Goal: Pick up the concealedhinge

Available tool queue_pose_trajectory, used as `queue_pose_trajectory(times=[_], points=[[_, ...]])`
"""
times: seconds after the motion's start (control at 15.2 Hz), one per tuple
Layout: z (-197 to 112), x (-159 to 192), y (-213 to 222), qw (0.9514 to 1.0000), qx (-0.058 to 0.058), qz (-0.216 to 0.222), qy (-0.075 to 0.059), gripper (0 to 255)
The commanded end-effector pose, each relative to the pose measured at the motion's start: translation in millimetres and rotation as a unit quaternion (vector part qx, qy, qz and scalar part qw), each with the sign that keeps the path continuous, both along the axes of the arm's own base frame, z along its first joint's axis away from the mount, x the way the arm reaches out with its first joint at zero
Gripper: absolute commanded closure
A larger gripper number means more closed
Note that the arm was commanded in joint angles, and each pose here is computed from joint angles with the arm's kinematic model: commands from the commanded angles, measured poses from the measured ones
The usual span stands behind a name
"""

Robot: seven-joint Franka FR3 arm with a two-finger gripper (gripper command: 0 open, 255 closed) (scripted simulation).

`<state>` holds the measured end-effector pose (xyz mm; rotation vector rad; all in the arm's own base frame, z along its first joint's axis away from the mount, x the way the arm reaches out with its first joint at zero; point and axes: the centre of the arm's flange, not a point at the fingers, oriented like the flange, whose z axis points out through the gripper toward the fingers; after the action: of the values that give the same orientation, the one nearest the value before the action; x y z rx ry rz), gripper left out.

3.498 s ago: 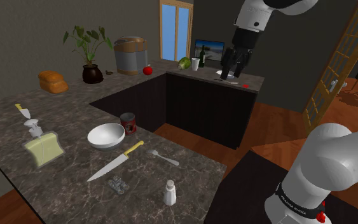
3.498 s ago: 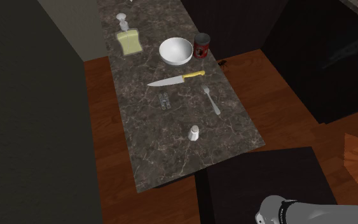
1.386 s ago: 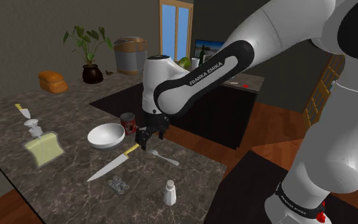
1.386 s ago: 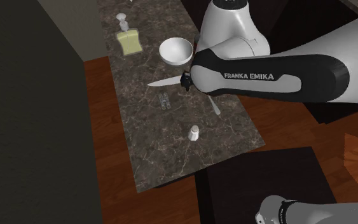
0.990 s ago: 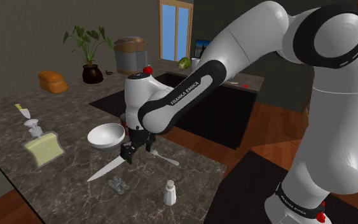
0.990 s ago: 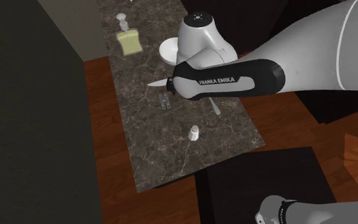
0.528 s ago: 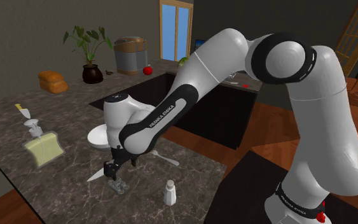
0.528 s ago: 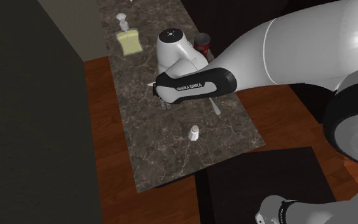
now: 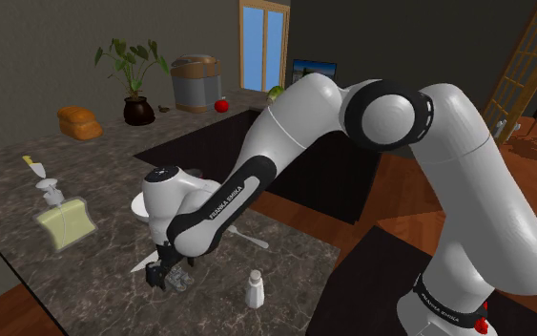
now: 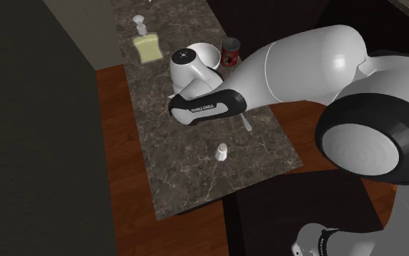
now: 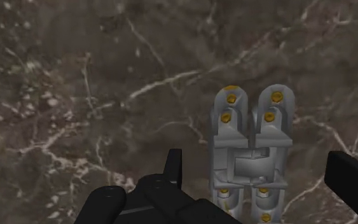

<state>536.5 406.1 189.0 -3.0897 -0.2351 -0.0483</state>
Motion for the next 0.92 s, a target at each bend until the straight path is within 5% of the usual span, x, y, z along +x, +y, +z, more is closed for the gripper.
queue_pose_trajectory(times=[0.0, 0.2, 0.26, 0.86], points=[[-9.8, 0.0, 0.3, 1.0, 0.0, 0.0, 0.0, 0], [-18.1, 0.0, 0.3, 1.0, 0.0, 0.0, 0.0, 0], [-17.4, -0.5, 0.4, 1.0, 0.0, 0.0, 0.0, 255], [-18.1, 0.0, 0.3, 1.0, 0.0, 0.0, 0.0, 255]])
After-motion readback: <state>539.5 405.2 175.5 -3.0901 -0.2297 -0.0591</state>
